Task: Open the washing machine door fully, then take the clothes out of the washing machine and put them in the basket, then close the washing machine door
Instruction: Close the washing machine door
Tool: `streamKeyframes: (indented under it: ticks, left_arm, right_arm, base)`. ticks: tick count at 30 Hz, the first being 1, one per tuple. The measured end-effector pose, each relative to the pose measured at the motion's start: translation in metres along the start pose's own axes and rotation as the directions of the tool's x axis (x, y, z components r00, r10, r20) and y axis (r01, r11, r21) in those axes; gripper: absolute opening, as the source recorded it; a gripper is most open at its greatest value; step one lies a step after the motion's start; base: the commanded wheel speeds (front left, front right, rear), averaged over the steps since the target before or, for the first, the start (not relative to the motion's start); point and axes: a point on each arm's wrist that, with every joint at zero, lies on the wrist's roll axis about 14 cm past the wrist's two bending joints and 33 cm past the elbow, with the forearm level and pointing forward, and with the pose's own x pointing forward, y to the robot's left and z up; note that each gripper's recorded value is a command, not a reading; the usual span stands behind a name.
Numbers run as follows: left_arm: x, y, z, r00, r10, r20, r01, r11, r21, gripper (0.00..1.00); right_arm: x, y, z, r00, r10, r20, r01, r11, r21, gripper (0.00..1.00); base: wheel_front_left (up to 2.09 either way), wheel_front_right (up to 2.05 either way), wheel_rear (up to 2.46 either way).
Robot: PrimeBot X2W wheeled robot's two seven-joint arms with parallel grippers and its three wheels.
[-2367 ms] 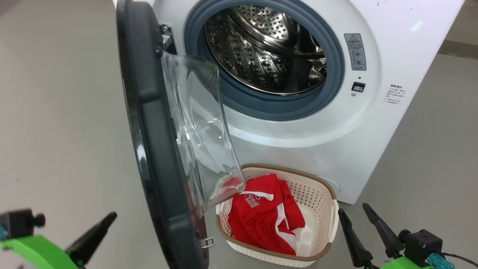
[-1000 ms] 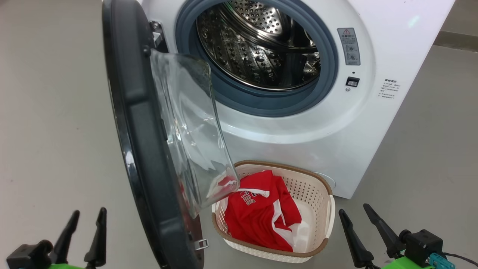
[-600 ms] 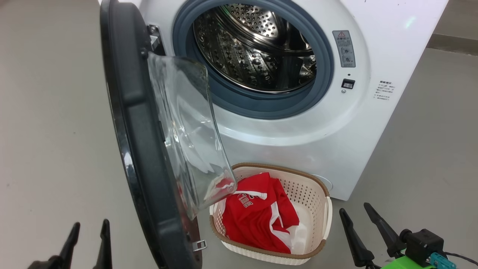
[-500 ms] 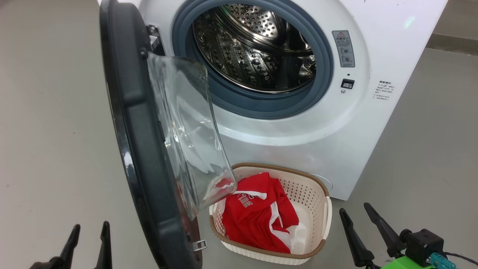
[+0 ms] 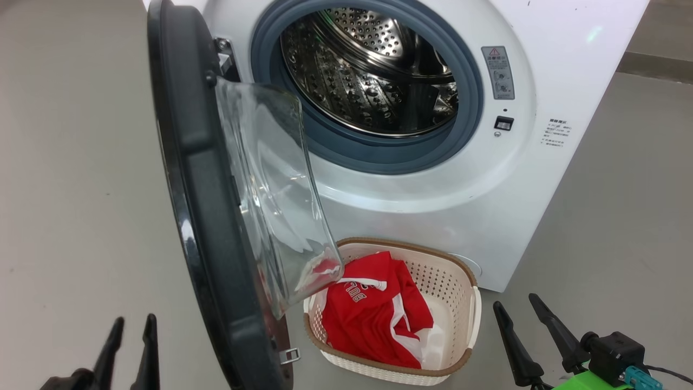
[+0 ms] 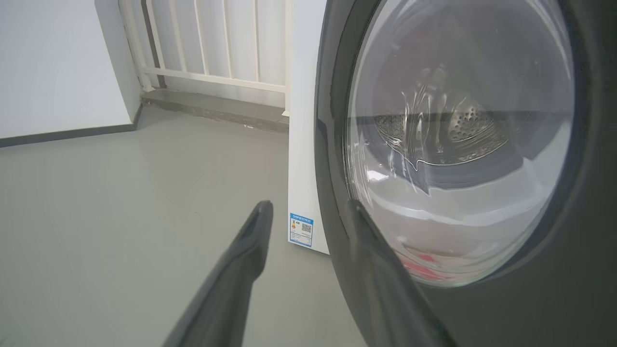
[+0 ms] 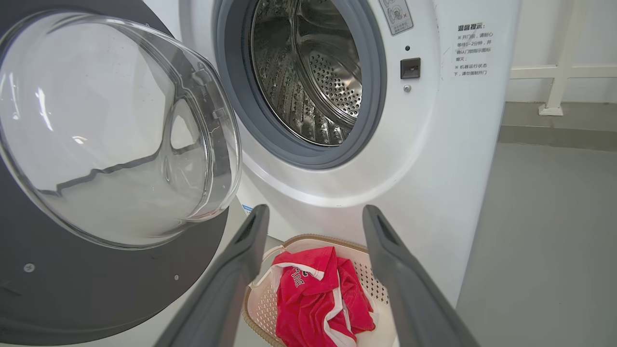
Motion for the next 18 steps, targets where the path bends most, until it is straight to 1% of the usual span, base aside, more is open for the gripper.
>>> streamKeyframes:
  ticks: [1, 4, 9, 11, 18]
  left_arm:
    - [0.001, -0.002, 0.002, 1.000, -0.006, 0.008, 0.006, 1.000, -0.004, 0.00]
    - [0.001, -0.011, 0.011, 0.999, -0.033, 0.035, 0.034, 0.999, -0.013, 0.00]
    - [0.005, -0.034, 0.031, 0.989, -0.115, 0.094, 0.115, 0.993, 0.005, 0.00]
    - [0.003, -0.049, 0.034, 0.980, -0.173, 0.099, 0.172, 0.985, 0.014, 0.00]
    - [0.002, -0.085, 0.042, 0.949, -0.294, 0.116, 0.291, 0.956, 0.040, 0.00]
  right_arm:
    - [0.000, 0.000, 0.000, 1.000, 0.000, -0.001, 0.000, 1.000, 0.001, 1.00]
    - [0.000, -0.001, -0.001, 1.000, -0.003, -0.002, 0.003, 1.000, 0.003, 1.00]
    - [0.000, -0.004, -0.003, 1.000, -0.014, -0.007, 0.014, 1.000, 0.009, 1.00]
    - [0.000, -0.006, -0.004, 1.000, -0.020, -0.009, 0.020, 1.000, 0.012, 1.00]
    - [-0.002, -0.011, -0.007, 0.999, -0.039, -0.013, 0.039, 0.999, 0.023, 1.00]
  base:
    - [0.00, 0.00, 0.00]
    - [0.00, 0.00, 0.00]
    - [0.00, 0.00, 0.00]
    - [0.00, 0.00, 0.00]
    - [0.00, 0.00, 0.00]
